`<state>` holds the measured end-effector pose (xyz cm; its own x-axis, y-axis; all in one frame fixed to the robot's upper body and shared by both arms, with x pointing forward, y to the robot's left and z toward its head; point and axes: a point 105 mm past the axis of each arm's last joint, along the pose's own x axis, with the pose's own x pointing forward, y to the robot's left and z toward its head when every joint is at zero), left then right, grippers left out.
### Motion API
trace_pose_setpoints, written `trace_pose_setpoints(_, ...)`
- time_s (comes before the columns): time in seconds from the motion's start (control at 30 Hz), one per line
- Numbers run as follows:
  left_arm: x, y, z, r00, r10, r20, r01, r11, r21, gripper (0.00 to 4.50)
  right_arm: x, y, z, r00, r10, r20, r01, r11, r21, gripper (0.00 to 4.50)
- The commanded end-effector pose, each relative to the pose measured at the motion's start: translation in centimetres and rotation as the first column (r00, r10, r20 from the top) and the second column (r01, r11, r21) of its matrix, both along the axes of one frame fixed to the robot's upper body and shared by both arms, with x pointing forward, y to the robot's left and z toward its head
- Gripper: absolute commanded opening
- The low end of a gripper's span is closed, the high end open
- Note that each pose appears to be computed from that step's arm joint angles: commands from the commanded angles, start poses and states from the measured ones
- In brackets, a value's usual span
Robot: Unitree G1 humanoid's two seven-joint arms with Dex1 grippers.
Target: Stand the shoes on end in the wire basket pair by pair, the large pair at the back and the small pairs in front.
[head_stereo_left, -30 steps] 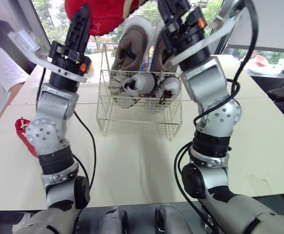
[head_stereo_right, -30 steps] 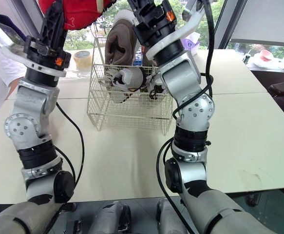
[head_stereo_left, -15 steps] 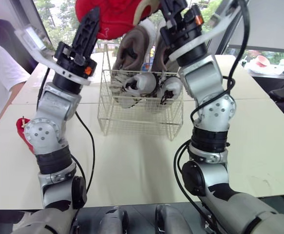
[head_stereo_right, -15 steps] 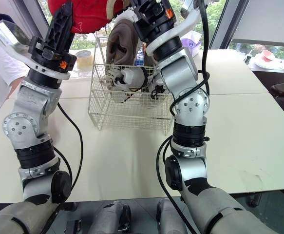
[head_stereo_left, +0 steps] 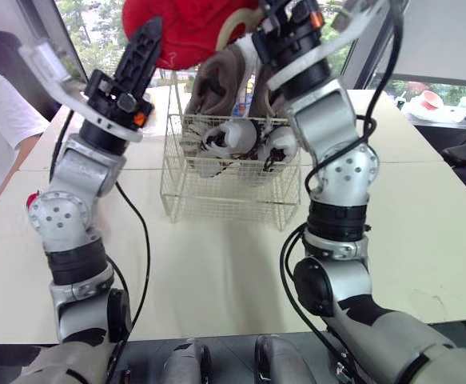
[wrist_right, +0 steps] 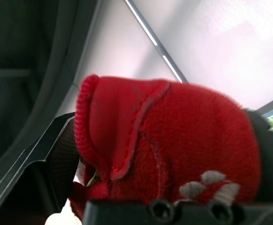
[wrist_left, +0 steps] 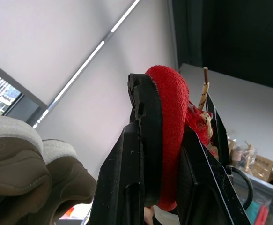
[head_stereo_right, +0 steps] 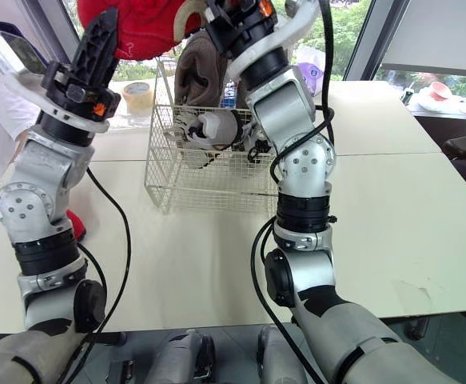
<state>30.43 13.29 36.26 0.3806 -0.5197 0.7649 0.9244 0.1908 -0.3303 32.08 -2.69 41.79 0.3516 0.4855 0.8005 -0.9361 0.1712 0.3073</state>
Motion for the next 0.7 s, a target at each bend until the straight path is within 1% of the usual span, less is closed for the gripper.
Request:
trace_pose_setpoints(0.03,-0.9,-0.1,0.8,0.999,0.011,0.053,-0.011,1.000,-0.002,0.24,-1.3,0.1,1.6,0.997,0.048,0.059,-0.051,0.998,0.039,3.57)
trace_pose_setpoints(0.1,-0.8,0.0,0.7,0.999,0.020,0.049,-0.020,1.000,0.000,0.24,-1.4,0.2,1.7,0.996,0.060,0.062,-0.063,0.997,0.041,2.62)
trace_pose_setpoints(0.17,-0.6,0.1,0.7,0.999,0.026,0.044,-0.026,1.000,-0.001,0.24,-1.5,0.3,1.8,0.996,0.067,0.065,-0.070,0.997,0.042,1.81)
trace_pose_setpoints(0.2,-0.4,0.2,0.6,0.999,0.038,0.037,-0.039,0.999,0.005,0.24,-1.5,0.3,1.8,0.995,0.069,0.067,-0.071,0.997,0.039,1.45)
trace_pose_setpoints(0.23,-0.2,0.3,0.4,0.998,0.051,0.029,-0.051,0.999,0.011,0.24,-1.5,0.3,1.8,0.995,0.067,0.069,-0.070,0.997,0.035,1.26)
trace_pose_setpoints(0.27,0.0,0.4,0.3,0.998,0.060,0.024,-0.060,0.998,0.016,0.24,-1.5,0.4,1.8,0.995,0.066,0.071,-0.068,0.997,0.033,1.26)
trace_pose_setpoints(0.33,0.2,0.4,0.1,0.998,0.061,0.008,-0.061,0.998,0.023,1.26,-1.5,0.4,1.8,0.995,0.062,0.072,-0.064,0.997,0.030,1.23)
trace_pose_setpoints(0.37,0.2,0.4,0.0,0.998,0.060,0.005,-0.060,0.998,0.028,1.57,-1.5,0.4,1.8,0.996,0.060,0.073,-0.062,0.998,0.031,1.23)
trace_pose_setpoints(0.43,0.1,0.4,-0.3,0.998,0.057,0.003,-0.057,0.997,0.054,2.60,-1.5,0.4,1.9,0.996,0.050,0.079,-0.053,0.998,0.025,1.23)
trace_pose_setpoints(0.5,-0.3,0.6,-1.0,0.997,0.071,-0.014,-0.069,0.992,0.108,3.60,-1.7,0.3,1.9,0.995,0.038,0.094,-0.040,0.999,0.021,1.23)
trace_pose_setpoints(0.53,-0.4,0.7,-1.5,0.996,0.091,-0.027,-0.086,0.987,0.139,4.21,-1.8,0.2,2.0,0.994,0.033,0.100,-0.035,0.999,0.021,1.23)
trace_pose_setpoints(0.57,-0.4,0.9,-2.0,0.992,0.120,-0.042,-0.110,0.978,0.178,4.49,-1.8,0.2,2.1,0.994,0.027,0.108,-0.029,0.999,0.020,1.23)
trace_pose_setpoints(0.7,-1.2,0.6,-4.3,0.978,0.196,-0.077,-0.162,0.933,0.322,4.49,-2.0,-0.3,2.4,0.990,-0.015,0.138,0.011,1.000,0.026,1.23)
